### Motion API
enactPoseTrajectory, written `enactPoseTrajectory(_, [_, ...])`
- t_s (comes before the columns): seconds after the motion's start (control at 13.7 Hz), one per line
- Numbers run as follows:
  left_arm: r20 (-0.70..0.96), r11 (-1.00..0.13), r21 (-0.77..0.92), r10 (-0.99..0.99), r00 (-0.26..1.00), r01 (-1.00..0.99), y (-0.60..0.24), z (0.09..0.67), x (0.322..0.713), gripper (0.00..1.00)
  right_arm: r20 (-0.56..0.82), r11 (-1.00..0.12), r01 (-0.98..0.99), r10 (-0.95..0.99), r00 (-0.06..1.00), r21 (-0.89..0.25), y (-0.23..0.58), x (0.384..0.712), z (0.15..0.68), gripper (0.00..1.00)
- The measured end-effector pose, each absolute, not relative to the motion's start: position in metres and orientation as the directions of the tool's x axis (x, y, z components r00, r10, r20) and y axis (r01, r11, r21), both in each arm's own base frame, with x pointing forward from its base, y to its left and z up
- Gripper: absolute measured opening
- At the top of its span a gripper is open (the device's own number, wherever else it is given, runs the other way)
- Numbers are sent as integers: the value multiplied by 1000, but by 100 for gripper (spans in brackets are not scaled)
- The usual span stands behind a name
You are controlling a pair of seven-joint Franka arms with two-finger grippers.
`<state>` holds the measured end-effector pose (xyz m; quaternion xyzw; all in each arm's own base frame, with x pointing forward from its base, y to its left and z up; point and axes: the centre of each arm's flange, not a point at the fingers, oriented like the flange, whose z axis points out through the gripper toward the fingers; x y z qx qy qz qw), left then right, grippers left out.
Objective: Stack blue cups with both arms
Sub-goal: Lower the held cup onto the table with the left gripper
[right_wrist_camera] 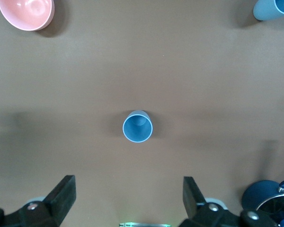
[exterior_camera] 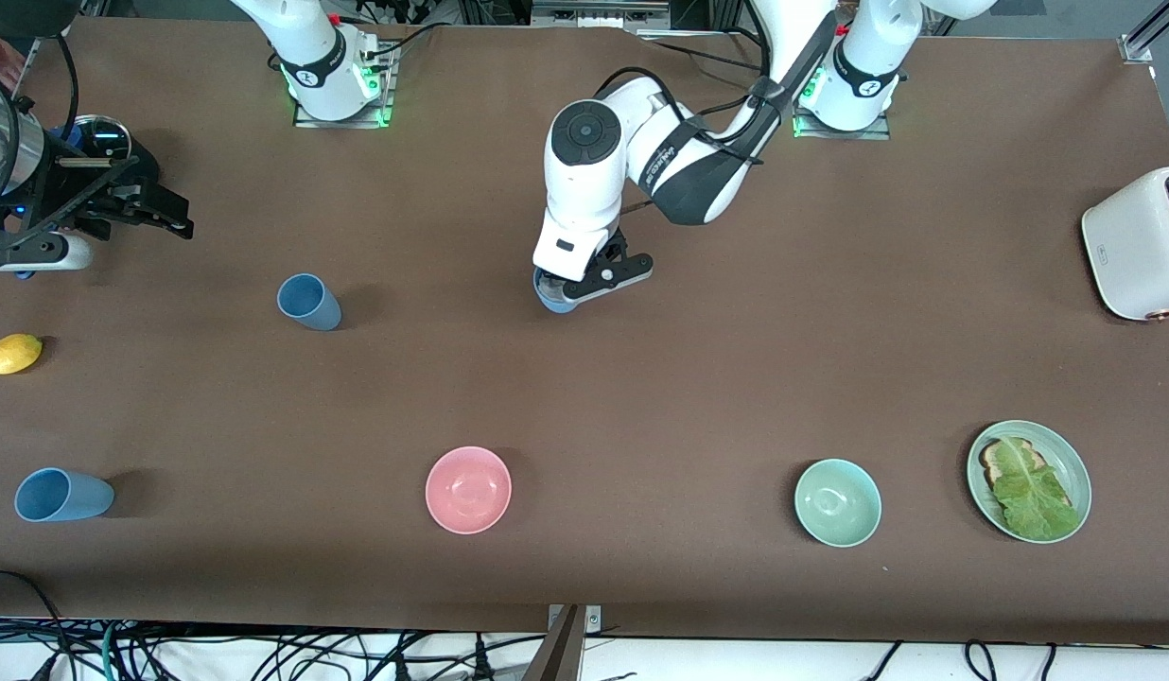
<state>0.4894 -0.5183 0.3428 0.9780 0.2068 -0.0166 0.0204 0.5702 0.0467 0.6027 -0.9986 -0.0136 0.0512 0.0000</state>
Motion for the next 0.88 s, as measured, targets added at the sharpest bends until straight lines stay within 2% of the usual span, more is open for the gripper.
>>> enactPoseTrajectory(0.88, [10, -918, 44, 394, 919, 393, -521, 263, 505, 6, -111, -1000, 27, 27, 993, -1, 47, 572, 597, 100])
